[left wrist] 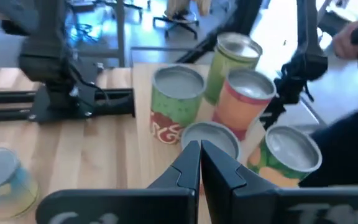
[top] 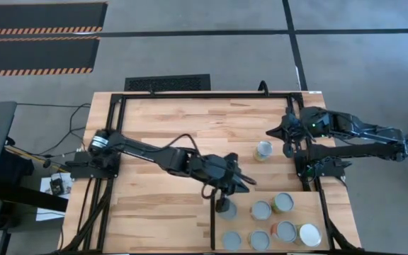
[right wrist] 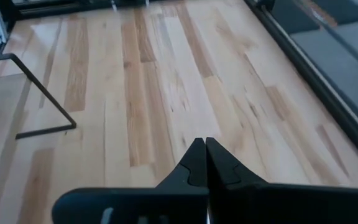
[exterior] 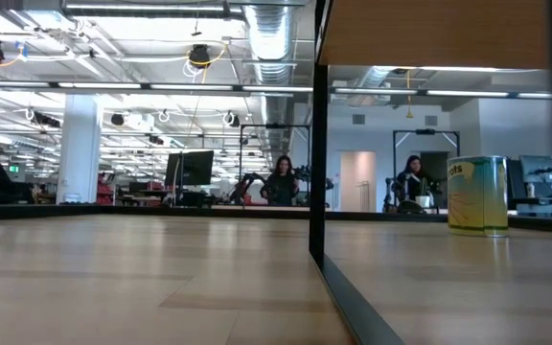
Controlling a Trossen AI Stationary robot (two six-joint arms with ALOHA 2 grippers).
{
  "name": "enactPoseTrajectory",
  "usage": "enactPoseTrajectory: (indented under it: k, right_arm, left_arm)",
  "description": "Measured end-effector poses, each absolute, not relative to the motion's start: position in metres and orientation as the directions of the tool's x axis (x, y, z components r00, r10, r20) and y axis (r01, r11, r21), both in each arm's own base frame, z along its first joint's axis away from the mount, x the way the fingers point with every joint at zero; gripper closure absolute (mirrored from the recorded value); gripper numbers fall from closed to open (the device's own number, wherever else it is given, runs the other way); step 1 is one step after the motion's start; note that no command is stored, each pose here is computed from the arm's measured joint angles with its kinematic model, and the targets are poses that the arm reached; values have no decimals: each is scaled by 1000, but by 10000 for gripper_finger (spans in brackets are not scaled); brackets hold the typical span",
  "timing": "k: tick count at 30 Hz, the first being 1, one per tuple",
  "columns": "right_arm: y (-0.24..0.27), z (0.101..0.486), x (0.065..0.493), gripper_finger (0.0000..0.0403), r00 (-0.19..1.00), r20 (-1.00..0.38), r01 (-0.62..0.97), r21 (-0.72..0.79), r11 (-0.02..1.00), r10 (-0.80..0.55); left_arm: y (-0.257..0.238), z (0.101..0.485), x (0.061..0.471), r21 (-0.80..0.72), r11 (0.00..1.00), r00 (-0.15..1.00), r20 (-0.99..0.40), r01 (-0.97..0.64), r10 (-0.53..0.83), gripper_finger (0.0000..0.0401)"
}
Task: Pick and place cans onto a shelf
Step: Put the large canned carrot on the shelf
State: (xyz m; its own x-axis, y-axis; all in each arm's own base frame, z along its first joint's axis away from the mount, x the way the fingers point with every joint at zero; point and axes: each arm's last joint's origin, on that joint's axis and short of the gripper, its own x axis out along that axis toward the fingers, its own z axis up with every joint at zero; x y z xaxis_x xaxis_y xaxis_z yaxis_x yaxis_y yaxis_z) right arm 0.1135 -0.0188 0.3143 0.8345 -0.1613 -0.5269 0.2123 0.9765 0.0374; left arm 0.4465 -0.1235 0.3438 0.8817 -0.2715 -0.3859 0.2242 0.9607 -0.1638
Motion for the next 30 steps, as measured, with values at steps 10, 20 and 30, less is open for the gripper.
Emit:
enactPoseTrajectory:
  k: [10, 20, 30]
  right_arm:
    - [-16, 310, 120, 400, 736, -654, 303, 86, 949, -176]
    - [0, 280, 152, 355, 518, -845, 339, 59, 939, -134]
    - [15, 249, 179, 223, 310, -940, 238, -65, 969, -139]
  left_arm:
    - [-103, 327, 376, -268, 945, 951, -188, 190, -244, 401]
    - [-70, 307, 281, -337, 941, 998, -58, -26, 7, 401]
    - [-54, 302, 232, -372, 924, 995, -8, -95, 99, 401]
